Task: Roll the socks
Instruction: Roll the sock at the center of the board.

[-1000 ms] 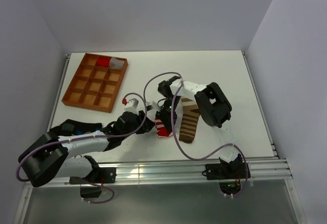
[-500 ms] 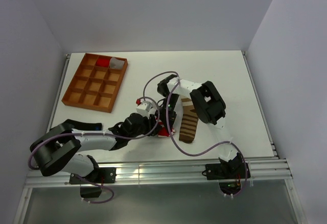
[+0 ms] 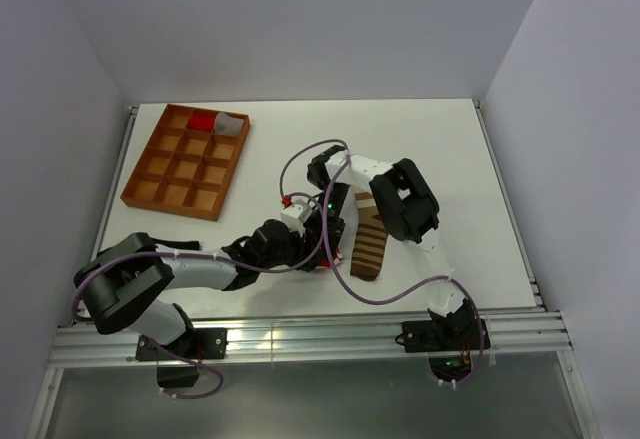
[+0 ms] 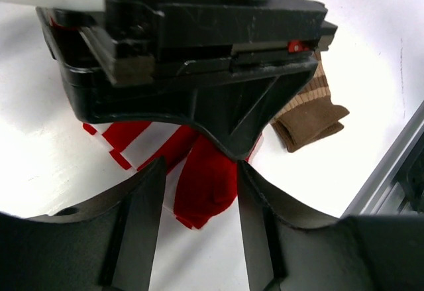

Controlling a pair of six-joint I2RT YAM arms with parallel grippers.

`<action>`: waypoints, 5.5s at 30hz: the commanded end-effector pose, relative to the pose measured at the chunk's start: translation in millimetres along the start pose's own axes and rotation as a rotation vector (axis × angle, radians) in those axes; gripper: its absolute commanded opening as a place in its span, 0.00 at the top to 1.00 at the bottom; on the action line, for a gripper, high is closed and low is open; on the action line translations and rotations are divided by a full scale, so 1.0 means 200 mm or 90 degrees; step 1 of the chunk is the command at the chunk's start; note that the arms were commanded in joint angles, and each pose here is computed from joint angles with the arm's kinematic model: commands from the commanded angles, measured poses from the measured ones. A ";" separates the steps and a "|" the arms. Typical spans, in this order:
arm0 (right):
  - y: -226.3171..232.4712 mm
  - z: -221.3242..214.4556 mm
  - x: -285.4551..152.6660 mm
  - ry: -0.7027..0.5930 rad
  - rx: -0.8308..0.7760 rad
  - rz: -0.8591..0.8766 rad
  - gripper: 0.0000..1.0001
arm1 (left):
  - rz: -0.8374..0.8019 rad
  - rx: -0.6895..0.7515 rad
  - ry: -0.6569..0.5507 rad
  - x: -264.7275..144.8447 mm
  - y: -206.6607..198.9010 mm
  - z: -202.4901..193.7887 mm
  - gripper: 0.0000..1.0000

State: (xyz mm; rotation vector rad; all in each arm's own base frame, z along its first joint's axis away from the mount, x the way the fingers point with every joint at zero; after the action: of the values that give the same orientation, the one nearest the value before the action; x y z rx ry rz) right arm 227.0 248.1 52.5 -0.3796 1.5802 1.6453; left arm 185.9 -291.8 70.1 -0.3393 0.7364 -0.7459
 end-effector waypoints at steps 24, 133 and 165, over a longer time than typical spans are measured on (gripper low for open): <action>-0.13 -0.02 0.00 -0.005 -0.012 -0.079 0.78 | 0.008 -0.023 0.102 0.09 0.02 -0.16 0.70; 0.16 -0.10 0.03 -0.097 -0.302 -0.234 0.83 | 0.179 -0.518 0.087 -0.11 0.30 0.09 0.65; -0.13 -0.15 -0.04 -0.032 -0.009 -0.030 0.82 | -0.034 0.010 -0.077 -0.04 -0.18 0.27 0.57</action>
State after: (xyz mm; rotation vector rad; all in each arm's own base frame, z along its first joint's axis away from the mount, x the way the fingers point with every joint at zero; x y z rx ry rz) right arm 228.7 225.8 55.2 -0.2500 1.4883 1.6690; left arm 199.2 -285.0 110.5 -0.4281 0.6752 -0.6169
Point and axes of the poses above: each gripper's point midway between its finger pads, its own x axis out along the fingers, its own y axis along the line the jaws close on, z = x × y, the point moved 4 cm from there along -x, back along the fingers, and after that the axes turned 5 degrees about -x, right-handed, at the moved point
